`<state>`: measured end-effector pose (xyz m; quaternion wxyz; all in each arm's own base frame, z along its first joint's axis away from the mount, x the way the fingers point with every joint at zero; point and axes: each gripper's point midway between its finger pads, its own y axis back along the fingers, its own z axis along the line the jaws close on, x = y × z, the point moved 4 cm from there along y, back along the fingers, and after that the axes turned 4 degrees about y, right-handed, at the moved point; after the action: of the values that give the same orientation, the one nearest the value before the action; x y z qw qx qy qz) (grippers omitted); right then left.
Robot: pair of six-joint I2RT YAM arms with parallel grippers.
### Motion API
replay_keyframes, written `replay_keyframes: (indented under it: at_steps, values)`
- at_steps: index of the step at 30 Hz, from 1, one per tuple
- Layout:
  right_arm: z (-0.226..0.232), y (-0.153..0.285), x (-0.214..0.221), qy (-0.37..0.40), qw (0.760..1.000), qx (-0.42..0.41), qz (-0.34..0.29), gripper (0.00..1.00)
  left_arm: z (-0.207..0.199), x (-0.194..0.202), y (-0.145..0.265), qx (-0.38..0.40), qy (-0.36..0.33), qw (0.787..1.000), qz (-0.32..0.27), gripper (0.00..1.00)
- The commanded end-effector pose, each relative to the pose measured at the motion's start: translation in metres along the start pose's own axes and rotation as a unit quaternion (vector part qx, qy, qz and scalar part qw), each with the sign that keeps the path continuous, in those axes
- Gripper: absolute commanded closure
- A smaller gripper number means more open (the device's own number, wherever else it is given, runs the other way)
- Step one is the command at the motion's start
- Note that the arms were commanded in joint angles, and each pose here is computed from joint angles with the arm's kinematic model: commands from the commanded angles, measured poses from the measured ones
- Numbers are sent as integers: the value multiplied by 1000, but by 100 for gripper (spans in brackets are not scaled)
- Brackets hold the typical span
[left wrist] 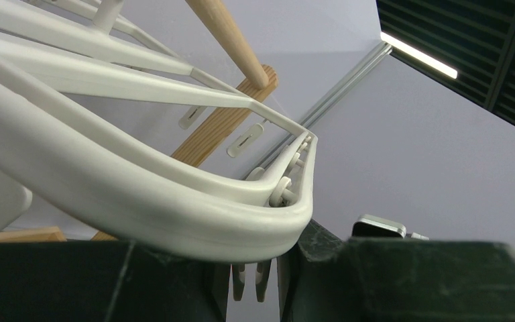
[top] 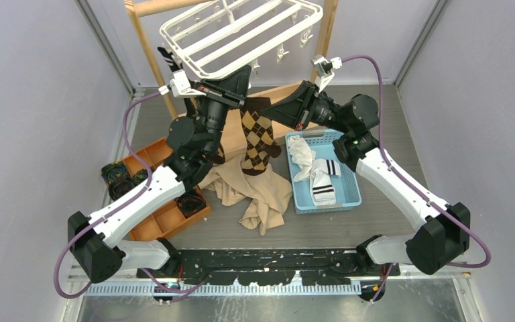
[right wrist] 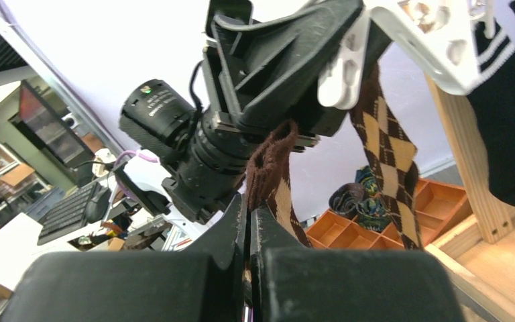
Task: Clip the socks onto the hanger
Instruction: Clamp the sock onto the hanger.
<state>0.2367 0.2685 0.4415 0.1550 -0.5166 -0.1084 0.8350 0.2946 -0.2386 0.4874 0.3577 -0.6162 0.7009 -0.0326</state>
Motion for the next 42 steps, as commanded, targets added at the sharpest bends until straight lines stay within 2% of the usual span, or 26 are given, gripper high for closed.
replay_keyframes:
  at_steps: [1,10,18,26,30,37,42]
  values:
    - [29,1,-15,33,997,-62,-12,99,-21,-28,-3,28,30,999,-36,100]
    - [5,-9,-18,16,999,-39,-33,99,-22,-31,0,33,43,998,-36,100]
    - [5,-13,-25,4,996,-62,-62,99,-20,-32,1,35,52,997,-36,100]
    - [-2,-9,-21,27,999,-15,-39,99,-20,-31,-1,41,58,997,-34,100]
    - [16,-8,-20,32,997,-63,-21,99,-20,-32,-1,42,57,997,-35,100]
    - [50,12,-20,95,994,-61,-10,99,-21,-33,-2,46,62,996,-34,100]
    - [82,15,-27,114,989,-98,-15,99,-21,-32,-3,47,67,996,-31,100]
